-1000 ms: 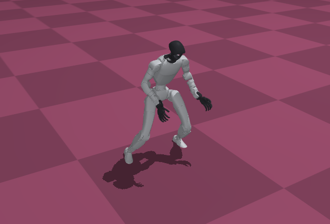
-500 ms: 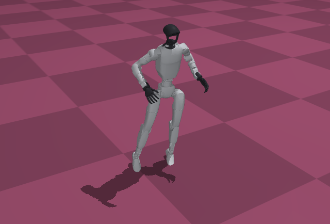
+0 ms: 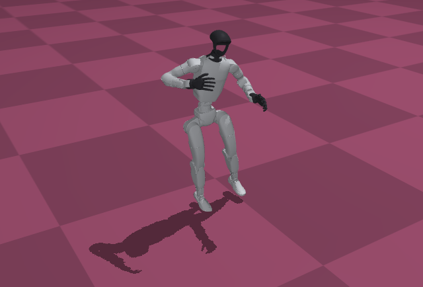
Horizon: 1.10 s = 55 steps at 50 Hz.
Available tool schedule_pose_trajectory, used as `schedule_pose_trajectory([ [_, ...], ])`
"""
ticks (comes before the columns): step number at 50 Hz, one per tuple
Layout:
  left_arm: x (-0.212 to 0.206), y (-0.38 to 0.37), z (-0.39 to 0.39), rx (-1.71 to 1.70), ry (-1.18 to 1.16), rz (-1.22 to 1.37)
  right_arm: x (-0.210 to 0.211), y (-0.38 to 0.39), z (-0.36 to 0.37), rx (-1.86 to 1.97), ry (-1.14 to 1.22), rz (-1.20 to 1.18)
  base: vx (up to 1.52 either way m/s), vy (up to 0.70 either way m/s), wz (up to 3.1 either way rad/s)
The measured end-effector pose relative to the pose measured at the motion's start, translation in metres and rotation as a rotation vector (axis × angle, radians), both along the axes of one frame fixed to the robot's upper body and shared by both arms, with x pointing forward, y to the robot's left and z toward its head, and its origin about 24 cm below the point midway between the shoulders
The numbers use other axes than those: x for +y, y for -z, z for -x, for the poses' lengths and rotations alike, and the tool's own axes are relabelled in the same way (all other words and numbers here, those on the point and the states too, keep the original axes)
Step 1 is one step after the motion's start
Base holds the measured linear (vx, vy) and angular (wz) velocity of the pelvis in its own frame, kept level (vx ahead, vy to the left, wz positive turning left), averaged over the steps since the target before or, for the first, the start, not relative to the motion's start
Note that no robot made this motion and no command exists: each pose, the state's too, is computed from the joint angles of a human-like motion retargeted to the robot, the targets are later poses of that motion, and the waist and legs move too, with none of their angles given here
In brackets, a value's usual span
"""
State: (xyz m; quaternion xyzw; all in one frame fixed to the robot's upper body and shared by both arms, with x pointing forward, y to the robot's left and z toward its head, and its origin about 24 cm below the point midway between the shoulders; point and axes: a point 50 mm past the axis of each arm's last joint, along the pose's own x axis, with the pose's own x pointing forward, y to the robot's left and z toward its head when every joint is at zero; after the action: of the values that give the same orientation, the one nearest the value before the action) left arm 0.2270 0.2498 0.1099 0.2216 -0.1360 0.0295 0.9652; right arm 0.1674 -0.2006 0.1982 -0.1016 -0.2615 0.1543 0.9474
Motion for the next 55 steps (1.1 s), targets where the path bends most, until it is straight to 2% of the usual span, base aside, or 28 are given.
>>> schedule_pose_trajectory([
  [3,-0.007,0.008,0.012,0.035,0.056,0.031,-0.042,0.05,0.005,0.347,0.117,-0.156,0.14,-1.18,0.5],
  [7,-0.004,0.021,0.035,0.105,0.047,0.064,-0.07,0.102,0.017,0.568,0.295,-0.077,-0.05,-0.67,-0.31],
  [10,0.002,0.034,0.054,0.184,0.016,0.085,-0.076,0.144,0.022,0.72,0.365,-0.049,0.03,-0.68,-0.75],
  [14,0.015,0.044,0.068,0.284,-0.025,0.142,-0.06,0.175,0.01,0.735,0.423,0.063,0.0,-1.06,-0.52],
  [17,0.027,0.067,0.064,0.341,-0.139,0.191,-0.036,0.169,-0.023,0.596,0.448,0.191,-0.09,-1.07,0.08],
  [19,0.038,0.097,0.057,0.404,-0.306,0.22,-0.005,0.158,-0.06,0.464,0.43,0.265,-0.16,-1.18,0.29],
  [22,0.046,0.139,0.054,0.503,-0.549,0.384,0.082,0.111,-0.107,0.127,0.255,0.399,-0.06,-1.28,-0.64],
  [23,0.046,0.144,0.052,0.5,-0.604,0.479,0.116,0.084,-0.11,-0.02,0.157,0.403,0.13,-1.32,-1.06],
  [25,0.046,0.141,0.044,0.455,-0.64,0.643,0.155,0.024,-0.092,-0.263,-0.045,0.297,0.32,-1.33,-0.68],
  [28,0.035,0.121,0.023,0.438,-0.468,0.573,0.12,-0.022,-0.047,-0.344,-0.195,0.064,0.49,-1.3,0.57],
  [31,0.013,0.116,0.023,0.494,-0.247,0.307,0.065,0.006,-0.033,-0.111,-0.127,-0.008,0.36,-1.18,1.39],
  [35,-0.005,0.121,0.036,0.588,-0.02,0.175,0.004,0.09,-0.035,0.339,0.116,0.082,0.14,-1.29,0.41],
  [38,-0.012,0.125,0.053,0.647,0.053,0.277,-0.021,0.132,-0.033,0.478,0.263,0.28,0.04,-0.75,-0.39],
  [44,-0.011,0.121,0.087,0.616,0.002,0.525,-0.027,0.157,-0.047,0.573,0.138,0.612,0.07,-0.91,-0.82],
  [48,-0.003,0.105,0.087,0.54,-0.037,0.516,-0.018,0.148,-0.067,0.495,0.119,0.729,0.06,-0.98,-0.57],
  [50,0.004,0.096,0.076,0.493,-0.056,0.421,-0.007,0.134,-0.083,0.393,0.16,0.721,0.0,-1.1,-0.04],
  [55,0.025,0.118,0.037,0.541,-0.267,0.216,0.019,0.126,-0.105,0.229,0.424,0.494,-0.02,-1.05,0.06],
])
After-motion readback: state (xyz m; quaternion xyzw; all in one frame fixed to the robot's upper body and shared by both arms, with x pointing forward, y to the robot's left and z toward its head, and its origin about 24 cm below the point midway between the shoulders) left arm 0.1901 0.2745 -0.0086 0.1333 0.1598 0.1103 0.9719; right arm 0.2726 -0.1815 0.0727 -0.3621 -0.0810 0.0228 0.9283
